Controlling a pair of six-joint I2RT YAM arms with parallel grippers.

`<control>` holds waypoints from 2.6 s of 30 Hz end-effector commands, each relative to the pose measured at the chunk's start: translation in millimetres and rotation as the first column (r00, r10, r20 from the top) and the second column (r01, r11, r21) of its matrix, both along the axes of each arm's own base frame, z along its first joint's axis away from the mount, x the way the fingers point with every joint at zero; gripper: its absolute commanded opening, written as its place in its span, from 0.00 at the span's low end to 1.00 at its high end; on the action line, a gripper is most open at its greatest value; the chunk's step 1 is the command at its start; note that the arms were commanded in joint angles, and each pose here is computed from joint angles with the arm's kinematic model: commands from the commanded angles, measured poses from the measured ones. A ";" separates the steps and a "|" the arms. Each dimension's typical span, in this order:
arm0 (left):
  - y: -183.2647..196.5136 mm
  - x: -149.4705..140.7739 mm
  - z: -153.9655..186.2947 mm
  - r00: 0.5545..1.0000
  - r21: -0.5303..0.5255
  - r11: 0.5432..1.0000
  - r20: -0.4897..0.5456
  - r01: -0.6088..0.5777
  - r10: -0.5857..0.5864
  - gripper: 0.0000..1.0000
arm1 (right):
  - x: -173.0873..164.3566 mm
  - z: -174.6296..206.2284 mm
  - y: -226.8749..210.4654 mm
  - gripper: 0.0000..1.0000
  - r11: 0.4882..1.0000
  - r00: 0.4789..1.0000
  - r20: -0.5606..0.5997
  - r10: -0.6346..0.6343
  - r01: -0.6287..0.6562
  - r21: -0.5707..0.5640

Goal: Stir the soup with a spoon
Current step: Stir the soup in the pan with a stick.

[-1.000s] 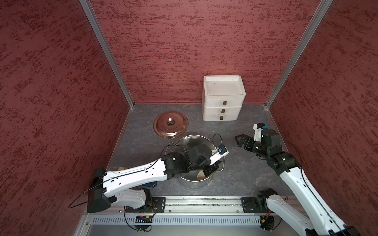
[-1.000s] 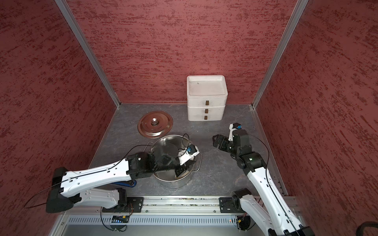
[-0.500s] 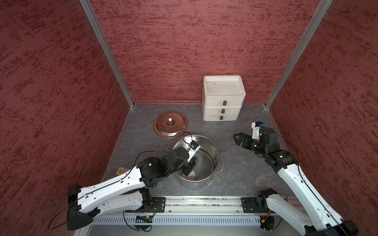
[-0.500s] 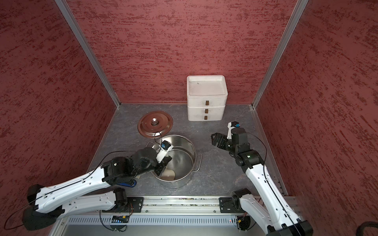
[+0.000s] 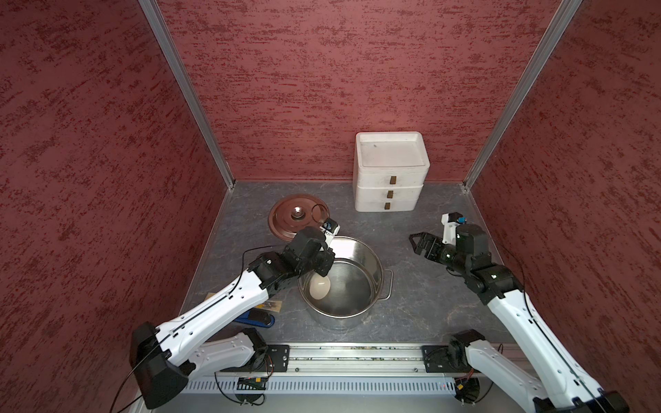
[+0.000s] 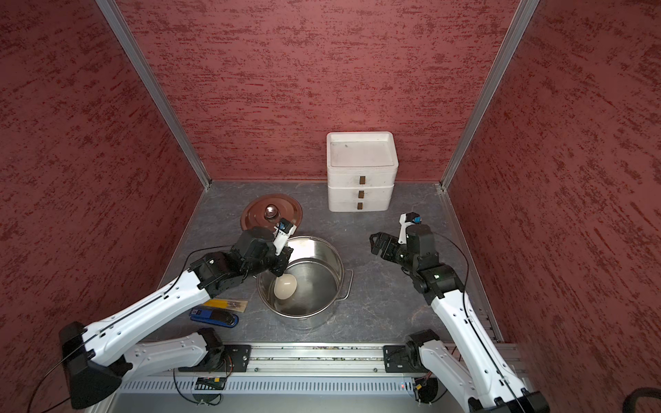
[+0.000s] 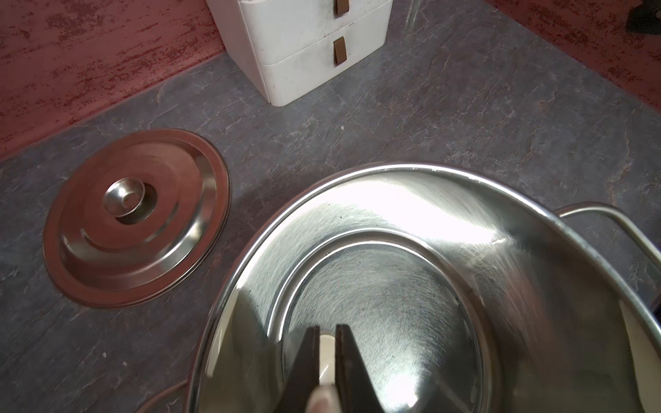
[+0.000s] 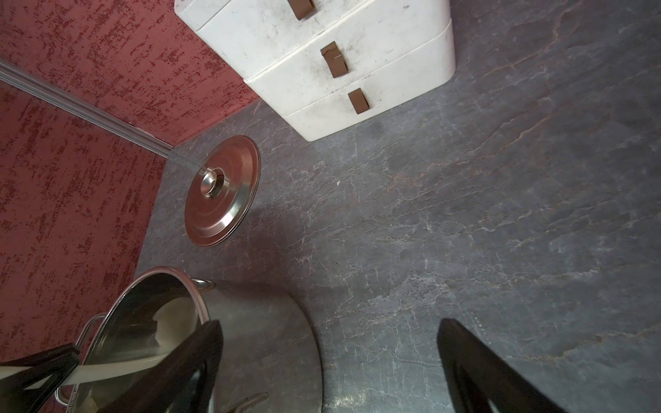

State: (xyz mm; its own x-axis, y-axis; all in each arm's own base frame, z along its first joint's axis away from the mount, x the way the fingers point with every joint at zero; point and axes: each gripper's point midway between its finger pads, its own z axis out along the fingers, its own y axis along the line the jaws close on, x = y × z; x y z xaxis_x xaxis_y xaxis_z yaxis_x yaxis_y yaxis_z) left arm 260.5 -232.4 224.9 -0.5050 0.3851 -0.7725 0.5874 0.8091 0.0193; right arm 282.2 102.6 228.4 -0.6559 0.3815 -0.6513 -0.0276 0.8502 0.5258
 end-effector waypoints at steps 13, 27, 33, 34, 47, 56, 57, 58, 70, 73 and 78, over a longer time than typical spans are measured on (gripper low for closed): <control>-118.6 6.6 43.9 0.947 -0.131 0.942 0.137 0.309 -0.292 0.00 | -10.2 9.5 -6.9 0.98 1.000 0.999 0.033 -0.024 0.024 -0.003; -120.9 -112.8 39.2 0.893 -0.094 0.888 0.069 0.450 -0.446 0.00 | -17.4 3.0 -7.4 0.98 1.000 1.000 0.021 -0.021 0.021 0.003; -98.0 -153.0 30.3 0.893 -0.136 0.885 -0.012 0.444 -0.450 0.00 | -11.0 1.6 -2.4 0.98 1.000 1.000 0.014 -0.002 0.002 0.006; -93.2 -155.5 27.4 0.898 -0.136 0.891 -0.024 0.433 -0.440 0.00 | -9.3 2.1 -1.6 0.99 1.000 1.000 0.014 0.000 0.000 0.007; 10.8 -71.4 16.5 1.000 -0.122 0.992 -0.001 -0.019 0.019 0.00 | -0.7 3.2 4.2 0.98 1.000 1.000 0.013 0.018 -0.018 0.015; 26.8 -10.3 29.4 0.978 -0.033 0.981 0.076 -0.192 0.194 0.00 | -10.3 5.3 -2.2 0.98 1.000 1.000 0.019 0.000 0.000 0.005; 23.3 -5.6 31.7 0.978 -0.026 0.982 0.091 -0.187 0.188 0.00 | -11.5 6.0 -3.3 0.98 1.000 1.000 0.022 -0.004 0.003 0.003; 18.2 -0.9 33.4 0.978 -0.022 0.984 0.102 -0.178 0.179 0.00 | -13.1 5.8 -4.6 0.98 1.000 1.000 0.023 -0.008 0.008 0.001; -88.7 35.8 56.1 0.987 -0.119 0.990 0.150 0.079 -0.061 0.00 | -22.4 7.4 -10.5 0.98 1.000 0.999 0.030 -0.029 0.029 0.001; -112.2 28.0 60.3 0.978 -0.134 0.977 0.150 0.165 -0.145 0.00 | -25.7 8.0 -12.6 0.98 0.999 0.999 0.032 -0.036 0.036 -0.001; -138.3 -11.3 61.5 0.942 -0.177 0.927 0.124 0.330 -0.312 0.00 | -32.9 5.9 -17.0 0.98 0.999 0.998 0.031 -0.050 0.051 -0.007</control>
State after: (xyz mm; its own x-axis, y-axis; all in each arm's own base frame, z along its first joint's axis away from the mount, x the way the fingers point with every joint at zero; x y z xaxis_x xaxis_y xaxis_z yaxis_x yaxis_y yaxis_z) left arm 271.1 -348.3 258.9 -0.3757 0.3888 -0.8412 0.7320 0.6812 -0.0120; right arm 253.9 91.5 240.3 -0.6191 0.4024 -0.6744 -0.0303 0.8458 0.5326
